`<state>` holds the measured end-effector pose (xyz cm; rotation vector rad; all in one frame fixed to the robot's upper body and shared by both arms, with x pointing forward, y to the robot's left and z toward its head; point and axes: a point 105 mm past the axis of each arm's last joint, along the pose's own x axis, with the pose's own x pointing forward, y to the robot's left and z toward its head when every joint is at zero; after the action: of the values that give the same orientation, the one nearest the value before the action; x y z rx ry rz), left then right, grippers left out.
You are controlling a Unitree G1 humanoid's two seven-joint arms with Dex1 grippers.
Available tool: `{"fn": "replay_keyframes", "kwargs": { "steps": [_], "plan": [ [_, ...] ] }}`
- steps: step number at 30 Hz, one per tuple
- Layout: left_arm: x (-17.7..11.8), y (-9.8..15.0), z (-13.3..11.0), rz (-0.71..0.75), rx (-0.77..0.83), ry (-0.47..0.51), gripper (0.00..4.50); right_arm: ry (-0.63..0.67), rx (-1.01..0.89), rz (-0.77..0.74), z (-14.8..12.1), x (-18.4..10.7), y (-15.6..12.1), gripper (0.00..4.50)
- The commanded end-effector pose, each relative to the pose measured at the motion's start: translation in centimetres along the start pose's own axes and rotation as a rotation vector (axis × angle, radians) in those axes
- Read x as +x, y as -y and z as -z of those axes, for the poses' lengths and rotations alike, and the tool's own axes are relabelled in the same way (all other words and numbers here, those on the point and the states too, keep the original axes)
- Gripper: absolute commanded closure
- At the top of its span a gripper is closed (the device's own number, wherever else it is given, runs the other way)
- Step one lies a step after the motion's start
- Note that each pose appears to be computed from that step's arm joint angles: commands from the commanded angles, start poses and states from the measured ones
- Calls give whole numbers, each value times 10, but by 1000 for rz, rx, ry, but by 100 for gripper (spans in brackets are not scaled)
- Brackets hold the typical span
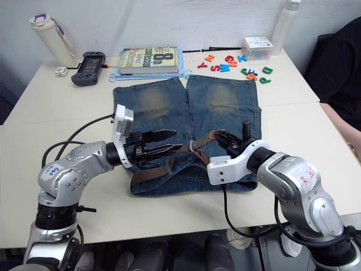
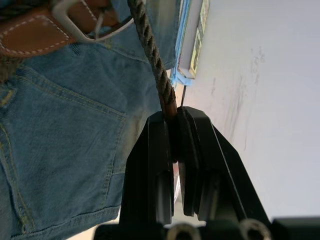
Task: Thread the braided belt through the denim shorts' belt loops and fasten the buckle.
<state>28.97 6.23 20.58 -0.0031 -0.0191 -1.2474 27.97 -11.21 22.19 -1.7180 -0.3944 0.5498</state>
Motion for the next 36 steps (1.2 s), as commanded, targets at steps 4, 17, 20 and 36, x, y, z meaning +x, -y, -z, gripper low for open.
{"fn": "replay_keyframes", "kwargs": {
  "steps": [4, 17, 20, 36],
  "plan": [
    [41, -3, 5, -167, 256, 12, 126, 20, -80, 54, -11, 0, 14, 450],
    [66, -5, -2, -280, 453, 84, 183, 7, -73, 46, -14, 1, 10, 450],
    [68, -3, -2, -276, 447, 89, 309, 4, -73, 45, -13, 1, 10, 450],
    [69, -13, 4, -296, 381, 73, 450, -9, 132, 122, -13, 0, 18, 279]
  ]
}}
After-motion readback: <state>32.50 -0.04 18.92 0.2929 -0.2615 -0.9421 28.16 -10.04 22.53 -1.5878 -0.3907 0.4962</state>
